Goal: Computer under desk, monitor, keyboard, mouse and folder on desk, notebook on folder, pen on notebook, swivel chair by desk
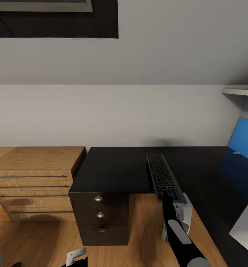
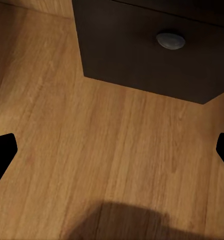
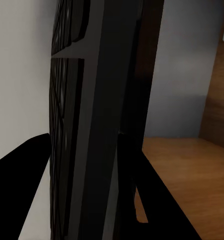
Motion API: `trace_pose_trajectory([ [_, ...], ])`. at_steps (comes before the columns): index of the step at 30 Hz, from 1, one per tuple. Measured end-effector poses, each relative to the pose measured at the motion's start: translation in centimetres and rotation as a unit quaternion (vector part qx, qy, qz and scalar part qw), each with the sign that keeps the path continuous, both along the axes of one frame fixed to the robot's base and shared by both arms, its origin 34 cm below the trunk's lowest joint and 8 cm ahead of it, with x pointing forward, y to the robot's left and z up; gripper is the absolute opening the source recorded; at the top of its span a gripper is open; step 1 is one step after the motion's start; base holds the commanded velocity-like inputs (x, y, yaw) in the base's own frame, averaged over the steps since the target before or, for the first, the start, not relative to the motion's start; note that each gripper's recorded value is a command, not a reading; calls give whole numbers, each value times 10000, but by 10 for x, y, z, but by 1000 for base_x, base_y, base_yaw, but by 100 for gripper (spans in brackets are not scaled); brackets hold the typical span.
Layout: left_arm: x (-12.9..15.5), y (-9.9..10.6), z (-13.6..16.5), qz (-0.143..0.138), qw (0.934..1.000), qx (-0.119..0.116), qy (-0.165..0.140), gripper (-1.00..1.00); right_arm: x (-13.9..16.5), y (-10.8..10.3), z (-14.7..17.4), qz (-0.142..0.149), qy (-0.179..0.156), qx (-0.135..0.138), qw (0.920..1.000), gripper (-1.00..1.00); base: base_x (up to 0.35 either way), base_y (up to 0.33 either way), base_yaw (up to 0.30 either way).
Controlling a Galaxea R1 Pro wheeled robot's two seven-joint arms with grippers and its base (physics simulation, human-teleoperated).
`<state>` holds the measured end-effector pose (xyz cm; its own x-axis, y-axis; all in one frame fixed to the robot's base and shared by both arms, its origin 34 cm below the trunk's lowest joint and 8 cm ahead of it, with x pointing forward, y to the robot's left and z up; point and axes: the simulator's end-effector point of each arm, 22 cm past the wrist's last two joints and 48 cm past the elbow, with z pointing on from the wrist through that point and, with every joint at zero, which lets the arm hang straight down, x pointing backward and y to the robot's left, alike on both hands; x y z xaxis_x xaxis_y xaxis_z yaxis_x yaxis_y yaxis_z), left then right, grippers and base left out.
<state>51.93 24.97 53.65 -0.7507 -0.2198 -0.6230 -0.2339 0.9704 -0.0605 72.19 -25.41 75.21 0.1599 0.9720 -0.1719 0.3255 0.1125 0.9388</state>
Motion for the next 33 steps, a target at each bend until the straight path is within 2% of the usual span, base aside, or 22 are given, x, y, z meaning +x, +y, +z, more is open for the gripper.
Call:
trace_pose_trajectory([
  [6, 0, 0, 0, -2, 10000, -2, -2, 100, 0, 0, 0, 8, 1, 4, 10000, -100, 0, 0, 0],
  [7, 0, 0, 0, -2, 10000, -2, -2, 100, 0, 0, 0, 10, 1, 5, 10000, 100, 0, 0, 0],
  [28, 0, 1, 0, 1, 10000, -8, -6, 100, 0, -11, 0, -20, 2, -79, 10000, 100, -1, 0, 0],
  [33, 0, 2, 0, 12, 10000, -7, -1, 100, 0, -11, 0, -19, 4, -85, 10000, 100, -182, 0, 0],
])
